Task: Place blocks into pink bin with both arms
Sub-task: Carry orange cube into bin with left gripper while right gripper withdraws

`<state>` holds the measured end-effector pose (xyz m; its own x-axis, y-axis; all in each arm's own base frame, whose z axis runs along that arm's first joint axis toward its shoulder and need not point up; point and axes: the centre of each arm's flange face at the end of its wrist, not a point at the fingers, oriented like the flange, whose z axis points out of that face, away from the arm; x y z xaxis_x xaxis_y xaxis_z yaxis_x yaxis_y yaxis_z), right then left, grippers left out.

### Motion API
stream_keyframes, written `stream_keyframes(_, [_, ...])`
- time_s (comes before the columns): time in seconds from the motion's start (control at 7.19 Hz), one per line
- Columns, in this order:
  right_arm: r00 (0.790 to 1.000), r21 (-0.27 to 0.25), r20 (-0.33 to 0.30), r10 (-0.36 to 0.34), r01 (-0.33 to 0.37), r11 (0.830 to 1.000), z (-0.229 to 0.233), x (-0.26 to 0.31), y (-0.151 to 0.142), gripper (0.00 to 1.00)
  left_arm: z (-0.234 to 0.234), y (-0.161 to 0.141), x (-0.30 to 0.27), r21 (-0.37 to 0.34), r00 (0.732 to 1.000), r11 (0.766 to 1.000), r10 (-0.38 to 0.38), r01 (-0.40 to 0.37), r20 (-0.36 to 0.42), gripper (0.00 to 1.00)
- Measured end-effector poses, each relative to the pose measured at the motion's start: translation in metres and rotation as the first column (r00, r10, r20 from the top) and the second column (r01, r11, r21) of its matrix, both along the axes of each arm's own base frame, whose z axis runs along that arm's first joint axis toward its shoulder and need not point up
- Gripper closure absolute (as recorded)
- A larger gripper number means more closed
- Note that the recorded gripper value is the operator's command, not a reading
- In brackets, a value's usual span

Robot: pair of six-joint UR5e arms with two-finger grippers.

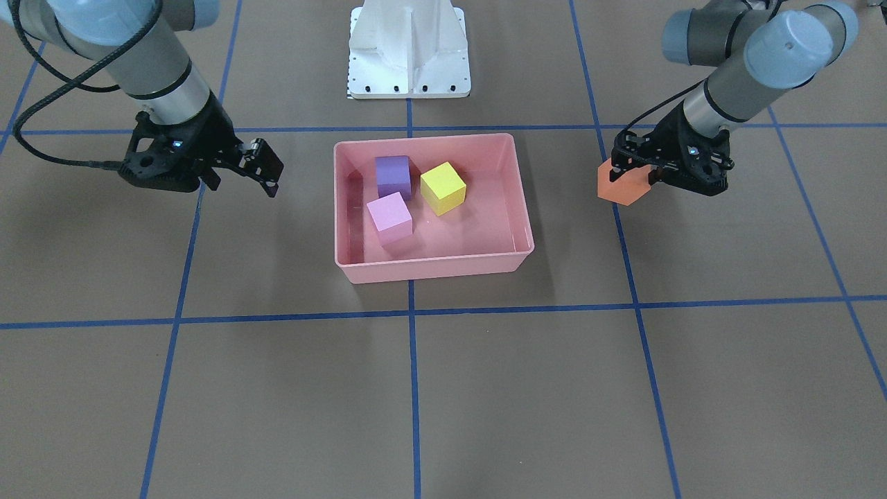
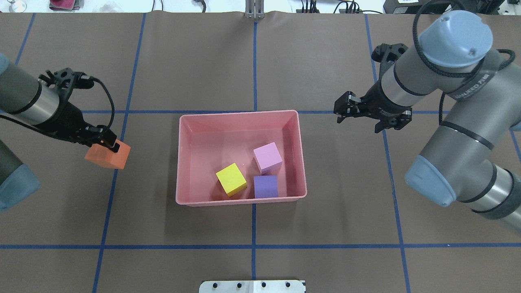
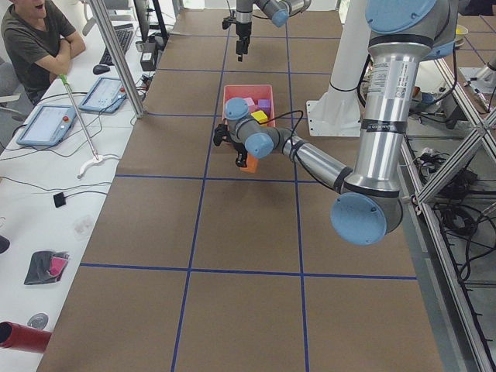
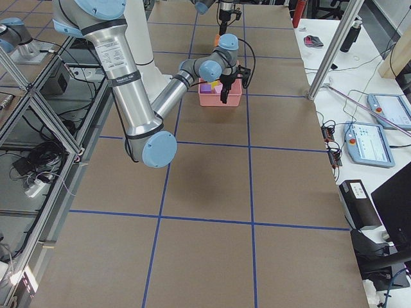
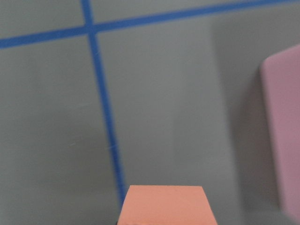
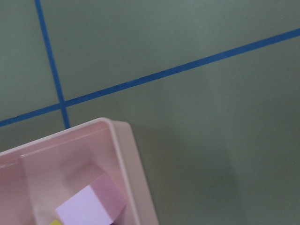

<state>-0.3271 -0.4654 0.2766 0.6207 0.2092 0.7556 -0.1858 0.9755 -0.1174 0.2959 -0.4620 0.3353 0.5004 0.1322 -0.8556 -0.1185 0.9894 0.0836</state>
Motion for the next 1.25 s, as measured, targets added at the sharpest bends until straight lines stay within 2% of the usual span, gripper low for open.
stream_keyframes(0.28, [0.999, 0.021, -0.042, -0.013, 0.014, 1.000, 0.031, 0.023, -0.007, 0.00, -0.100, -0.030, 0.025, -0.124, 0.996, 0.990, -0.075, 0.069, -0.039, 0.86])
stream_keyframes(0.56, [0.998, 0.018, -0.063, -0.010, 0.011, 1.000, 0.044, 0.028, -0.011, 0.00, -0.135, -0.029, 0.092, -0.157, 0.994, 0.981, -0.111, 0.111, 0.005, 0.82])
stream_keyframes(0.7, [0.998, 0.015, -0.068, -0.010, 0.011, 1.000, 0.048, 0.027, -0.013, 0.00, -0.134, -0.025, 0.119, -0.157, 0.992, 0.980, -0.117, 0.121, 0.035, 0.74])
stream_keyframes(0.83, [0.997, 0.012, -0.072, -0.010, 0.011, 1.000, 0.050, 0.026, -0.014, 0.00, -0.128, -0.024, 0.140, -0.152, 0.991, 0.980, -0.120, 0.128, 0.061, 0.61])
stream_keyframes(0.97, [0.997, 0.009, -0.075, -0.011, 0.012, 1.000, 0.052, 0.024, -0.014, 0.00, -0.120, -0.023, 0.160, -0.137, 0.989, 0.981, -0.126, 0.136, 0.082, 0.01])
stream_keyframes(1.25, [0.997, 0.004, -0.078, -0.012, 0.013, 1.000, 0.054, 0.022, -0.015, 0.00, -0.110, -0.019, 0.179, -0.122, 0.986, 0.982, -0.128, 0.141, 0.104, 0.00])
